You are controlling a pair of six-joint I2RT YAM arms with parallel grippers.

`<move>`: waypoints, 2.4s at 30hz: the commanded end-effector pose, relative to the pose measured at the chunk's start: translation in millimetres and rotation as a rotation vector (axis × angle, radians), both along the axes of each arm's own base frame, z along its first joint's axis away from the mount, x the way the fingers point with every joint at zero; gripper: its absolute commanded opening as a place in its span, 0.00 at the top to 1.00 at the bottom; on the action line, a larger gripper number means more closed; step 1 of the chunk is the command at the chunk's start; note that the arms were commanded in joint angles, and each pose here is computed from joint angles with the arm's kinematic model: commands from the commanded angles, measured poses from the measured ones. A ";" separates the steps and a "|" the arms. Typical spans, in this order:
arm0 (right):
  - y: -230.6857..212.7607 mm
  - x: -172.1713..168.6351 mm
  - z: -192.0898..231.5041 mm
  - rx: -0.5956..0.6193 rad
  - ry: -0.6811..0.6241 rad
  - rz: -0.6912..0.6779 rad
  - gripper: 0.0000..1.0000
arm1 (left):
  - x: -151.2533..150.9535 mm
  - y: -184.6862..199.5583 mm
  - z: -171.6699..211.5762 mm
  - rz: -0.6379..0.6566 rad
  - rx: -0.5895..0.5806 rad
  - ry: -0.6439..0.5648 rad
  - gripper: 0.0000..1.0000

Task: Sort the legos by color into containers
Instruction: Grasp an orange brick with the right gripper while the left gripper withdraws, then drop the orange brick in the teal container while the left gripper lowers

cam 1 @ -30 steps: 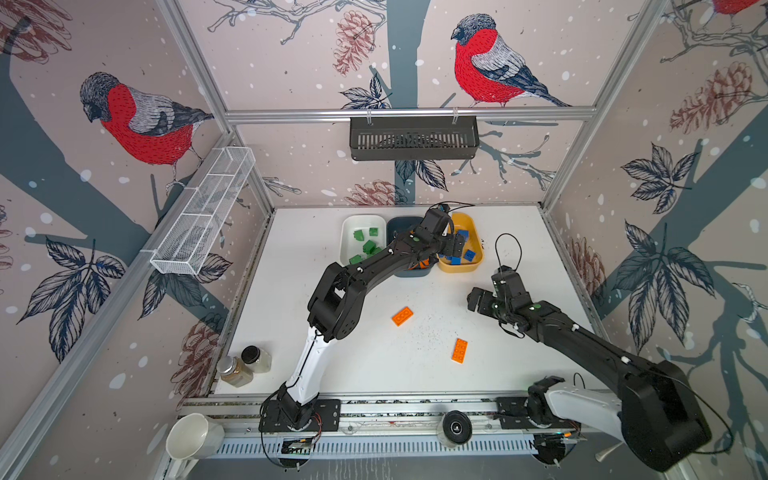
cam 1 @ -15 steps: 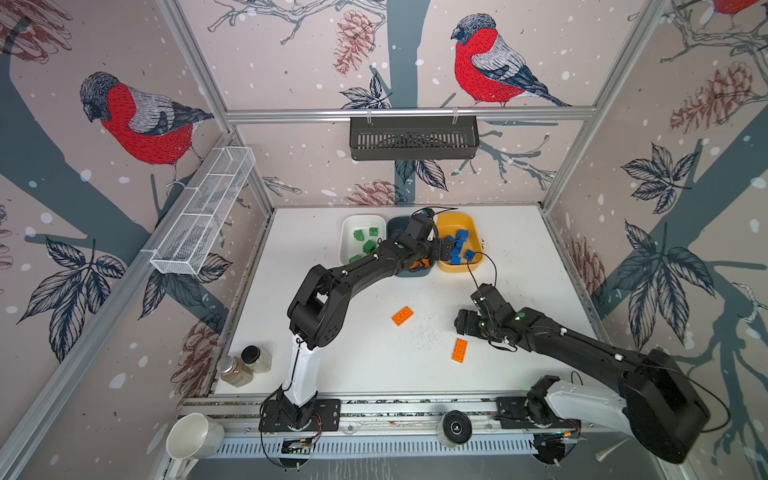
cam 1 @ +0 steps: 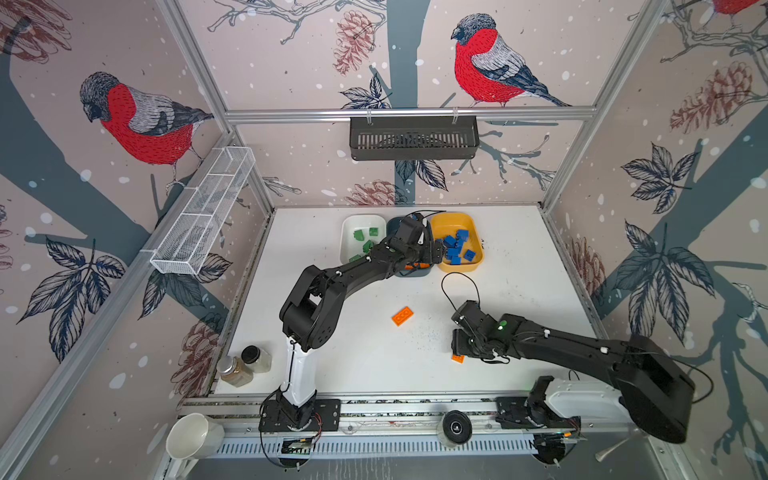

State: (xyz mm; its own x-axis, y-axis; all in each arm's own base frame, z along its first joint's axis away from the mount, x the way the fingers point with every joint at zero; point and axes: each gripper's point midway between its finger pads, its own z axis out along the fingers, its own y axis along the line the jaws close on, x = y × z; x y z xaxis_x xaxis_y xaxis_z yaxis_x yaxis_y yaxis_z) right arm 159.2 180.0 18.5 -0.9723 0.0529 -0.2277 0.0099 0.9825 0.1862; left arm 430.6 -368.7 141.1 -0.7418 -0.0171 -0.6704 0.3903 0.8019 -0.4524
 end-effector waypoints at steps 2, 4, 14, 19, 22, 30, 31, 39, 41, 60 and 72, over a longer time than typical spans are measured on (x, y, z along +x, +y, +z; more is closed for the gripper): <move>-10.7 -4.6 -6.2 -0.123 0.003 -0.007 0.35 | 4.5 -0.2 12.6 0.005 -0.046 -0.032 0.03; -8.0 -7.0 -7.5 -0.156 0.006 0.019 0.37 | 4.7 1.6 11.4 0.008 -0.046 -0.029 0.03; 6.5 7.5 -10.1 -0.160 -0.042 0.069 0.57 | 4.9 14.5 5.1 0.038 -0.041 -0.014 0.03; 13.8 21.3 -9.9 -0.150 -0.068 0.081 0.63 | 4.5 30.9 6.5 0.079 -0.024 -0.022 0.03; 19.0 29.4 -8.8 -0.139 -0.087 0.090 0.65 | 3.4 41.2 3.9 0.102 -0.009 -0.019 0.03; 25.4 63.4 2.9 -0.121 -0.162 0.095 0.70 | -0.9 61.1 -4.3 0.154 0.024 0.007 0.03; 27.7 69.4 6.2 -0.112 -0.176 0.095 0.70 | -2.4 62.7 -5.3 0.156 0.031 0.010 0.03; 45.2 121.3 40.3 -0.034 -0.320 0.096 0.72 | -11.9 81.8 -6.6 0.196 0.081 0.013 0.03; 47.4 137.5 56.4 -0.023 -0.380 0.091 0.72 | -17.7 86.6 -8.1 0.194 0.102 0.016 0.03; 102.7 297.8 167.0 0.194 -0.745 0.087 0.72 | -105.5 145.3 -65.1 0.152 0.265 0.175 0.03; 165.3 388.5 140.5 0.301 -0.740 0.248 0.65 | -152.7 117.9 -98.8 -0.074 0.361 0.204 0.06</move>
State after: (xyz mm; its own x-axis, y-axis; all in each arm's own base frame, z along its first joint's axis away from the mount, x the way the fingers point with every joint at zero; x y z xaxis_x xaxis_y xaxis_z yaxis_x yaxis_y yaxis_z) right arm 546.1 318.8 153.6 -0.5737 0.0536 -0.8173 -0.3151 0.9066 0.2807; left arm 285.8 -246.2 48.6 -0.8600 0.1920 -0.4728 0.3328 0.9134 -0.2345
